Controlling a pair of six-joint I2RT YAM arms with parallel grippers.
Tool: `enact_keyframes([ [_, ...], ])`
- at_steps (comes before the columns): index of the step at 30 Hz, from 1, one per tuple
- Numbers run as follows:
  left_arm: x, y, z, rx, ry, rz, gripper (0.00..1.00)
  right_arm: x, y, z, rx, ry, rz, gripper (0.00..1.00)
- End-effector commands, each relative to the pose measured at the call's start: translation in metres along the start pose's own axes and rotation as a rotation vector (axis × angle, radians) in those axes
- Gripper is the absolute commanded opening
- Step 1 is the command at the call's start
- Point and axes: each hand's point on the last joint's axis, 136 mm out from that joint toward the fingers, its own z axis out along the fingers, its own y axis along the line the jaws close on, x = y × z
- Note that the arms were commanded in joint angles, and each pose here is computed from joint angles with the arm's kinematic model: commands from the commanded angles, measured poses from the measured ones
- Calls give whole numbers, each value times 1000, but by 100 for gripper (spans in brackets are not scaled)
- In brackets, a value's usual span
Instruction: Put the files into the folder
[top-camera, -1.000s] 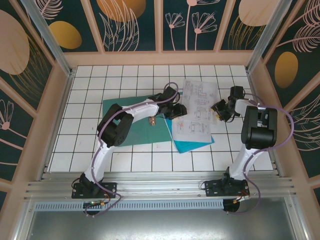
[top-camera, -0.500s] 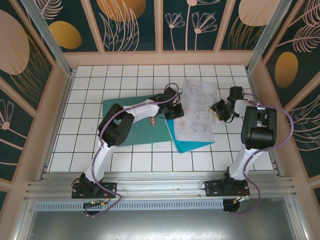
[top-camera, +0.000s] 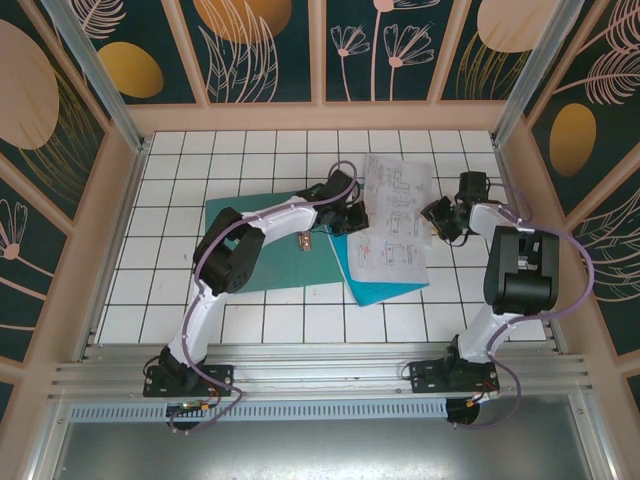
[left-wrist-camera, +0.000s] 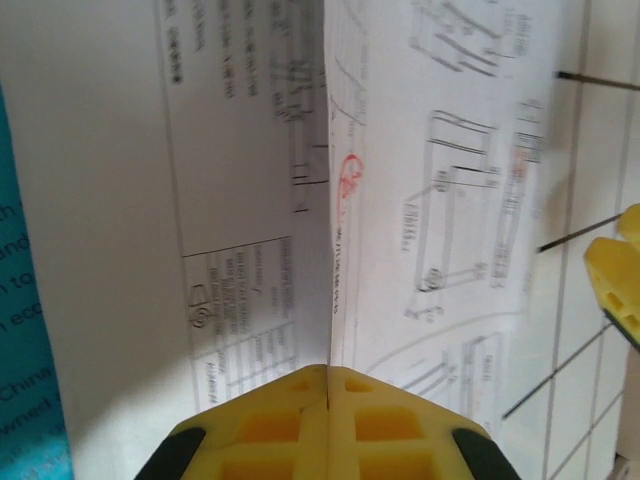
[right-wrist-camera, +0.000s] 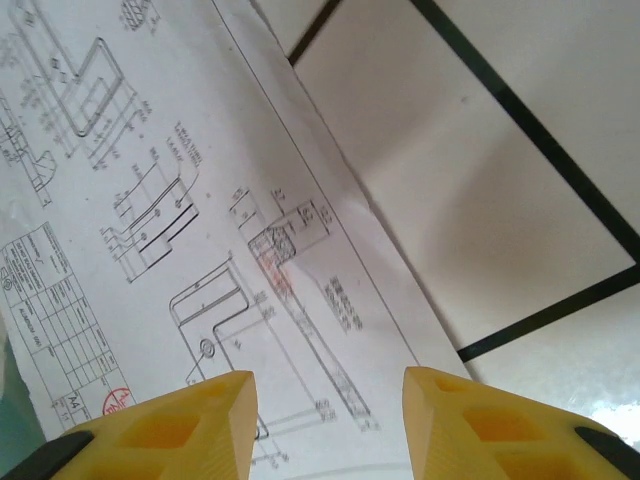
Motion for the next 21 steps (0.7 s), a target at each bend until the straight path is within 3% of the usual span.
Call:
enact_keyframes([
  [1,-15,-41,-37,76,-61,21,0,4,8,-14,-12,-30,-31,44],
  [9,-10,-33,-71,55,-80,3,0,18,26,-32,-72,-28,-65,45],
  [21,10,34,-132,-58,-144,-73,0,53,58,-23,-204,88,-145,46],
])
